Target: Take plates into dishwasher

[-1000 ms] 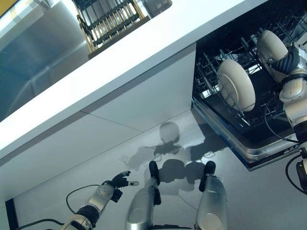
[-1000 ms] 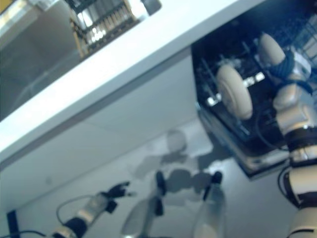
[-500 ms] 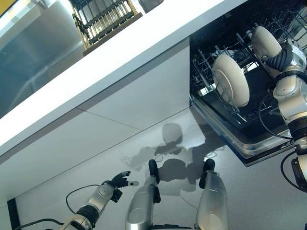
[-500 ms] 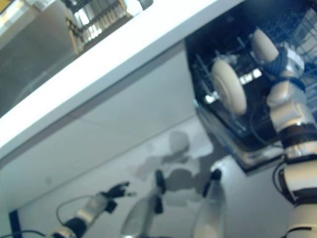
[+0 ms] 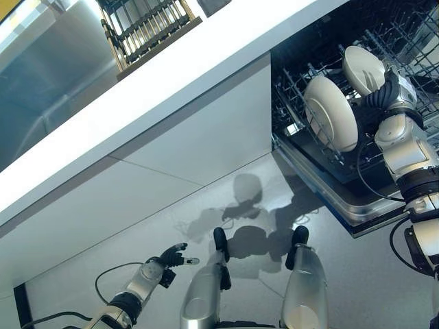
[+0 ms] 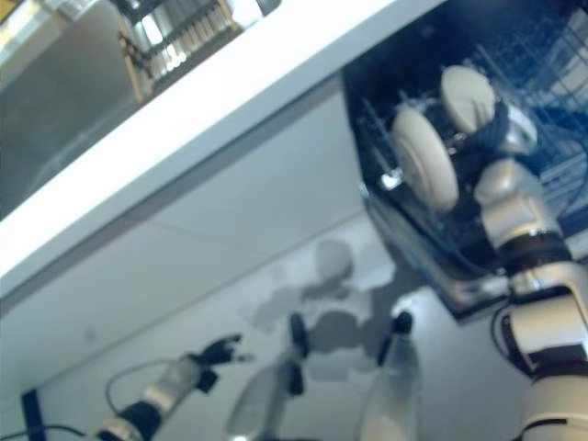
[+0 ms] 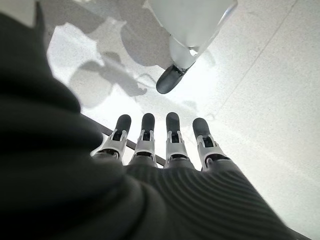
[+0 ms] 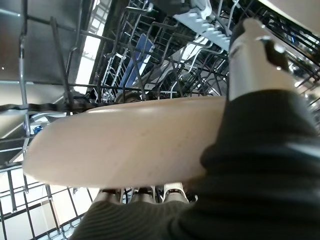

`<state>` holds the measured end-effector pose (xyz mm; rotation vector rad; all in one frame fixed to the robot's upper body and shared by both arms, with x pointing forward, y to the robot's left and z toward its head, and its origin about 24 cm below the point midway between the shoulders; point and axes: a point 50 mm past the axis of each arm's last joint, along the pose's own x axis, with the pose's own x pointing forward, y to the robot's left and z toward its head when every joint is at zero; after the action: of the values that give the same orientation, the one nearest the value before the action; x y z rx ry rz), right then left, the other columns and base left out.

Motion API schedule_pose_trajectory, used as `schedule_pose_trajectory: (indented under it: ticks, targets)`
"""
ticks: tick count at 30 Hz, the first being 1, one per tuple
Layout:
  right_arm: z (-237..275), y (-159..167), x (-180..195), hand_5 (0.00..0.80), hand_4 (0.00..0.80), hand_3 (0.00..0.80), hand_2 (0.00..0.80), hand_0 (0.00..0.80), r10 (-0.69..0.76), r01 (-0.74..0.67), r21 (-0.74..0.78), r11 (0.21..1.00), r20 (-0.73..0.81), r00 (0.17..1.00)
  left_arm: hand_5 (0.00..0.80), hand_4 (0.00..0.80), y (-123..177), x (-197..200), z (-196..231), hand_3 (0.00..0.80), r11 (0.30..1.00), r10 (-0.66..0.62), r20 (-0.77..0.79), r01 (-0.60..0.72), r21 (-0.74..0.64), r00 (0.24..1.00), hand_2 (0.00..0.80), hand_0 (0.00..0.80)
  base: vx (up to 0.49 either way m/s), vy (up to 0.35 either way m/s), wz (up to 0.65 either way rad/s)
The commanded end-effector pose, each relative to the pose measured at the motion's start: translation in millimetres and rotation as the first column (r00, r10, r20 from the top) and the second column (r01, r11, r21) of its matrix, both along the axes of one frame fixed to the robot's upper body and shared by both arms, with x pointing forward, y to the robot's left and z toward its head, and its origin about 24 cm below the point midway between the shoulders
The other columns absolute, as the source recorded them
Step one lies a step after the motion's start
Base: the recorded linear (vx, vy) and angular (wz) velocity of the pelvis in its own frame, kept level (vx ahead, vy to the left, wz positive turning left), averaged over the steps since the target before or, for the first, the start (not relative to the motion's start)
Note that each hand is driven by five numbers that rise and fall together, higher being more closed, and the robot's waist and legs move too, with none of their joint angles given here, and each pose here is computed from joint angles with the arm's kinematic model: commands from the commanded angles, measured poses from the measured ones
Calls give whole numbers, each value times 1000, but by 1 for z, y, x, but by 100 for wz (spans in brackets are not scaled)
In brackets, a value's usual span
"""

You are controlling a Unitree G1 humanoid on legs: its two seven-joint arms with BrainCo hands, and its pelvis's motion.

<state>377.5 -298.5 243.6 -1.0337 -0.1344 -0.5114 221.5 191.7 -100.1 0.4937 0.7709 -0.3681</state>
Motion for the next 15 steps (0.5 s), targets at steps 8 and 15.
schedule_pose_trajectory:
  ticks: [8,15]
  targets:
    - [19,5,1,0,0,0,0,0,55,-61,47,997,112,992,0,0,13,11,9,0,996,-34,18,32,83,999,0,0,-8,2,-1]
    - [31,4,-4,0,0,0,0,0,55,-66,51,996,199,978,0,0,12,8,7,0,997,-28,14,27,78,1000,0,0,-5,35,-1]
